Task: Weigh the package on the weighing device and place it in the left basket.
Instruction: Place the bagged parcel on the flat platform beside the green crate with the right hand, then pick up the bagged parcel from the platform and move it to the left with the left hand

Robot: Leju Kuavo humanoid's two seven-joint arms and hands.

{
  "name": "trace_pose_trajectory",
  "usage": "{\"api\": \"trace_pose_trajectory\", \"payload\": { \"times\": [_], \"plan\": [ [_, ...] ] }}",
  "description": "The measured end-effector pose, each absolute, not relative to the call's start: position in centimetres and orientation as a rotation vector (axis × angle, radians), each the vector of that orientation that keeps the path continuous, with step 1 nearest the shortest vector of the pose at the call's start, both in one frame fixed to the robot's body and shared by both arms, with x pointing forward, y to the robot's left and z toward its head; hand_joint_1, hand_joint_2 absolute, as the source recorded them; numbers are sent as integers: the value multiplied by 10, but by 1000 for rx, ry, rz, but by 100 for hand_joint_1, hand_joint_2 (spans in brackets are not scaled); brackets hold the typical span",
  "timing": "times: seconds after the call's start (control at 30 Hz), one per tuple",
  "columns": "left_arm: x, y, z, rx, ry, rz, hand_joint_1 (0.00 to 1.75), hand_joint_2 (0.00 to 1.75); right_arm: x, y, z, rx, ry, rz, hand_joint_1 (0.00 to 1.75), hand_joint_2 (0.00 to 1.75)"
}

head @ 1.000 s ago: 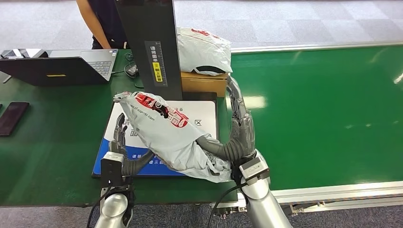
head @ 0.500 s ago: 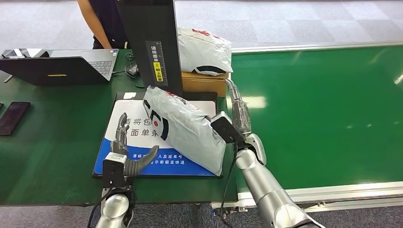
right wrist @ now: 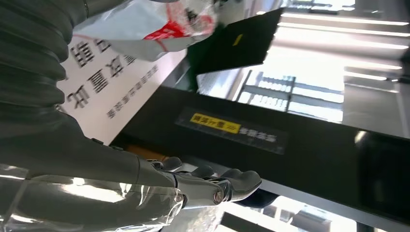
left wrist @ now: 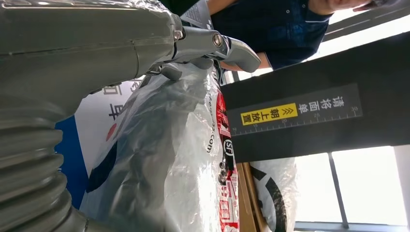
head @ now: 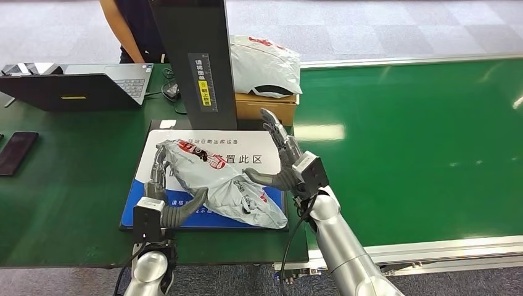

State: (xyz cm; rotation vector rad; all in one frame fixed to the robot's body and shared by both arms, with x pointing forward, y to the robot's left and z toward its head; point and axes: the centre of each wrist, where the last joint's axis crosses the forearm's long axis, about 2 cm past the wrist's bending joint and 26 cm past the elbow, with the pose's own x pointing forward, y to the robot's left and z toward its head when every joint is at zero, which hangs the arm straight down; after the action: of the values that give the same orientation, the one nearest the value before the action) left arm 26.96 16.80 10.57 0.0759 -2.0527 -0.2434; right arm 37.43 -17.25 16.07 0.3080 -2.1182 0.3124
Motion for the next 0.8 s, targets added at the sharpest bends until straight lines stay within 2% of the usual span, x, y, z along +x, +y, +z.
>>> {"api": "trace_pose_trajectory", "payload": {
  "times": [0.23,0.8],
  "plan": [
    [269,170,106,81,-2042,-242,0,175,363,-169,179,619,-2167,215,0,175],
    [267,175,109,127,-2043,-267,0,175,346,-172,203,768,-2254,159,0,175]
  ]
}}
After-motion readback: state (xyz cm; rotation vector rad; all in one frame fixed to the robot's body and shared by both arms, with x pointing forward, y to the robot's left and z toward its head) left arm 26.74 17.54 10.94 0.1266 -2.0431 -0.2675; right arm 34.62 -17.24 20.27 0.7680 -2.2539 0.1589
